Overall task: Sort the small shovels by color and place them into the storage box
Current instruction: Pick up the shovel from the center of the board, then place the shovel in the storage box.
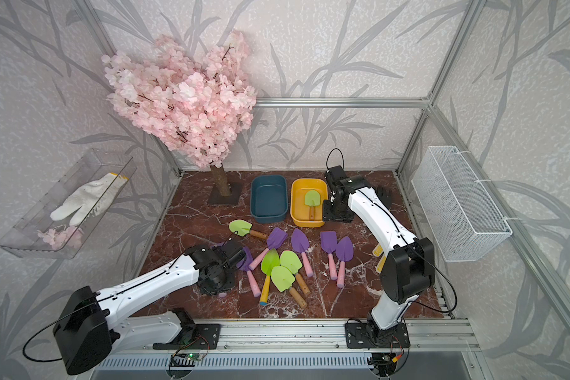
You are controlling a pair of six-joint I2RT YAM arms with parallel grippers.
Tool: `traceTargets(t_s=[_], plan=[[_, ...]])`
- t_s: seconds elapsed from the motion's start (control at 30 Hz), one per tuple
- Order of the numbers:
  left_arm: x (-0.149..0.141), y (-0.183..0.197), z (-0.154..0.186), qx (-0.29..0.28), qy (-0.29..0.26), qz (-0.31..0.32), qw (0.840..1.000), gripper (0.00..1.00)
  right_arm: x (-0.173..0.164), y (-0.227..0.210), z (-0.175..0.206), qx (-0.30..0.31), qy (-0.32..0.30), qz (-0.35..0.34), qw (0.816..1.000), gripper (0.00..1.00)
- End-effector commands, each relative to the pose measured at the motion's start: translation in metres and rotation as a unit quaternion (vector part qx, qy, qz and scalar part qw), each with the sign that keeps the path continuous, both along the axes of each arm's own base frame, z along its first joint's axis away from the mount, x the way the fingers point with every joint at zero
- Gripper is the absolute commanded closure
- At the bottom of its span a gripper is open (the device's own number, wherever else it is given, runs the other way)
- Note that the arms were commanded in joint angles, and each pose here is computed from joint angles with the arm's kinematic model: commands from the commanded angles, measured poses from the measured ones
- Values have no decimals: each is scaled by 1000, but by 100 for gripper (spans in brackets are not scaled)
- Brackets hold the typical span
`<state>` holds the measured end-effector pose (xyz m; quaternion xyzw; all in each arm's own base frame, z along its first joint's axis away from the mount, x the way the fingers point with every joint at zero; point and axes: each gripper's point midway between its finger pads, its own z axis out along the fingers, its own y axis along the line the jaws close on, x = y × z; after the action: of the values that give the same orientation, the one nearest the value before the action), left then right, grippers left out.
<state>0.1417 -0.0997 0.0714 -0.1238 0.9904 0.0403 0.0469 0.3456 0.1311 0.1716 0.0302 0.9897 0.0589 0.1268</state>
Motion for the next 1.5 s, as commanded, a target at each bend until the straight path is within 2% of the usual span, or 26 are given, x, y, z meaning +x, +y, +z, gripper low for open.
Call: traceTargets(t_s=[0.0,0.1,0.27,0.5,0.67,0.87,1.03,1.2,1.47], plan=[[10,5,30,18,-28,-25,999,77,3,3,8,7,-9,0,1000,45],[27,-9,54,5,-45,-45,998,77,2,4,15,9,-12,2,1000,45],[68,-37,91,15,-66,-88,994,77,-3,-2,26,3,-24,3,1000,44],[143,-86,124,5,-88,-136,987,78,-21,-12,44,1,-36,7,999,44],[210,-117,139,-12,-111,-139,984,78,-31,-20,50,5,-52,1,999,44],[277,-140,117,-24,-116,-129,985,78,-44,-25,47,7,-46,3,999,44],[314,-145,81,-31,-106,-121,987,78,-49,-28,39,8,-39,1,999,44],[334,-140,50,-33,-101,-107,988,78,-49,-29,32,8,-31,3,999,44],[343,-120,3,-18,-65,-92,993,78,-50,-30,27,4,-19,9,1000,44]])
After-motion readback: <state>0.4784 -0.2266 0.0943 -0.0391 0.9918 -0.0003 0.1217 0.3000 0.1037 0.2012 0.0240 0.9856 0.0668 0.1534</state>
